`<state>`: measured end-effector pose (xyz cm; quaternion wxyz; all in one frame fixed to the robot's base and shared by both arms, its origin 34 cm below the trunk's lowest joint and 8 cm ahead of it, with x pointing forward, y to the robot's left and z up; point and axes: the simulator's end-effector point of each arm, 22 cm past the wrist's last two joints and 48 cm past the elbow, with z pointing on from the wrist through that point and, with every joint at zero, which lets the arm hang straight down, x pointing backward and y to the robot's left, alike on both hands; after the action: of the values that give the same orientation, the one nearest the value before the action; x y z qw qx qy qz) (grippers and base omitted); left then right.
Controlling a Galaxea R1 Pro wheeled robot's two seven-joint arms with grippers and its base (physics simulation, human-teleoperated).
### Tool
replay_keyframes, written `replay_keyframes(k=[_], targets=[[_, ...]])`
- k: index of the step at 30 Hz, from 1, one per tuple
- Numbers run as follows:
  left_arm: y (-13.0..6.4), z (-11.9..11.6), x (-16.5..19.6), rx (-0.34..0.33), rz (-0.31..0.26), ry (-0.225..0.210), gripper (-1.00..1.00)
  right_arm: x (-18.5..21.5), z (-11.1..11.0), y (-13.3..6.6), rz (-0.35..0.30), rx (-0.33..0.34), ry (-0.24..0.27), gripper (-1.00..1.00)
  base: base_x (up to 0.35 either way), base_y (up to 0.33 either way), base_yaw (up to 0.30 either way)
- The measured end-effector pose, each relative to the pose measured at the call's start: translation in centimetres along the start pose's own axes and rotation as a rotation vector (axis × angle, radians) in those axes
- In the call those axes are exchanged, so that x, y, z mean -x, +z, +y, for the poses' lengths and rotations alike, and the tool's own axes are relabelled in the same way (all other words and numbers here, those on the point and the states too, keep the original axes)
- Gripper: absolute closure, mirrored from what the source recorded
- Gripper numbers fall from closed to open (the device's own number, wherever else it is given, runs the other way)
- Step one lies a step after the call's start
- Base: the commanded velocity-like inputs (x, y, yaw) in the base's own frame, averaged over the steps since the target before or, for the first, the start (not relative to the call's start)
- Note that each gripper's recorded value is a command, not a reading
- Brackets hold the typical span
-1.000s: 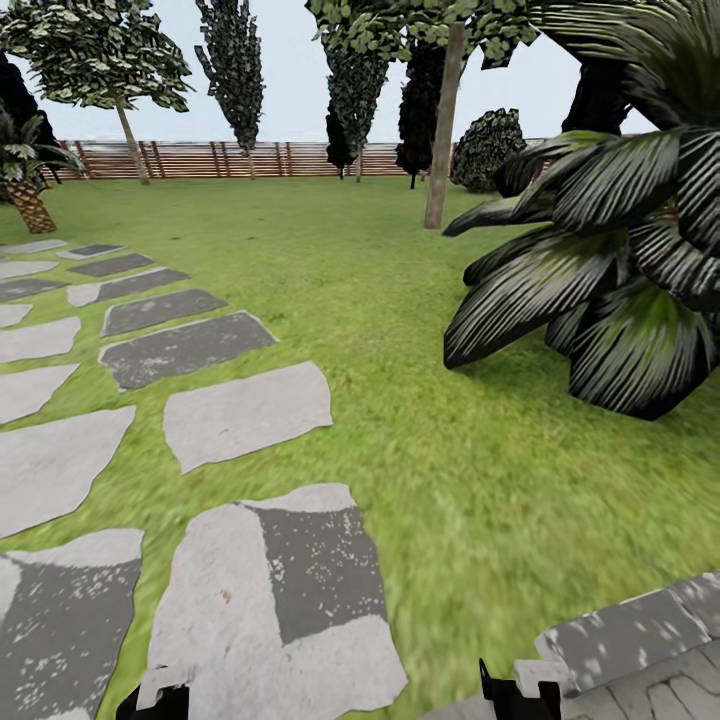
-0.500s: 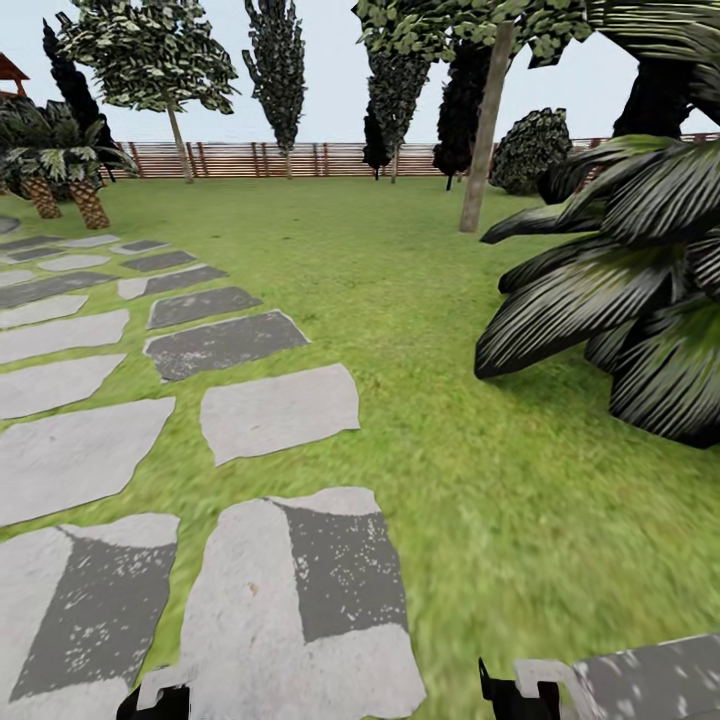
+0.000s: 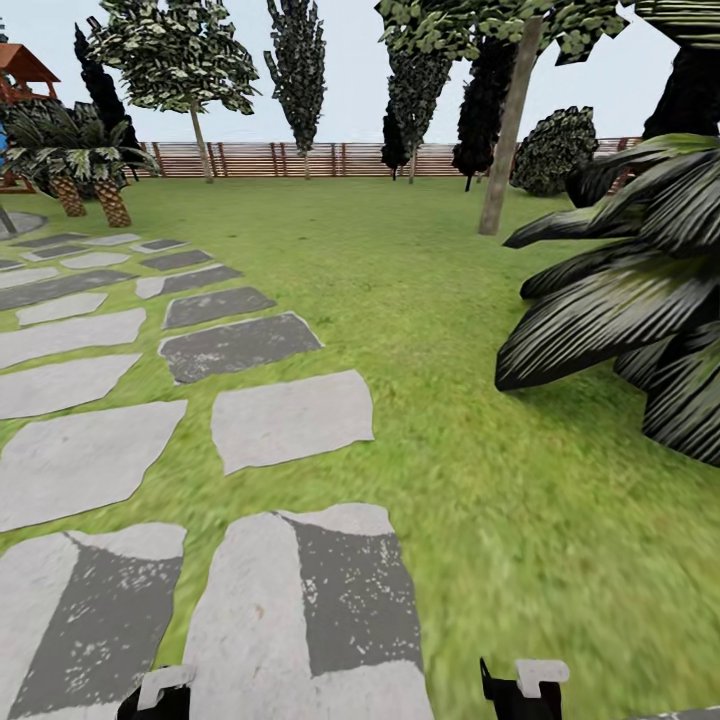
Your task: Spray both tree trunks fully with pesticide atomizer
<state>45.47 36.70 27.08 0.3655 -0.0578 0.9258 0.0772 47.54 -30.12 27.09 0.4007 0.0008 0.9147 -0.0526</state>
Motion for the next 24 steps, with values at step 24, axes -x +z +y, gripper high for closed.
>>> replay_keyframes(k=[24], targets=[[-0.01,-0.09,-0.01,-0.001,0.000,-0.002,1.00,-0.04,0.06,0.00,0.002,0.001,-0.001,-1.00,0.337,0.011,0.000]])
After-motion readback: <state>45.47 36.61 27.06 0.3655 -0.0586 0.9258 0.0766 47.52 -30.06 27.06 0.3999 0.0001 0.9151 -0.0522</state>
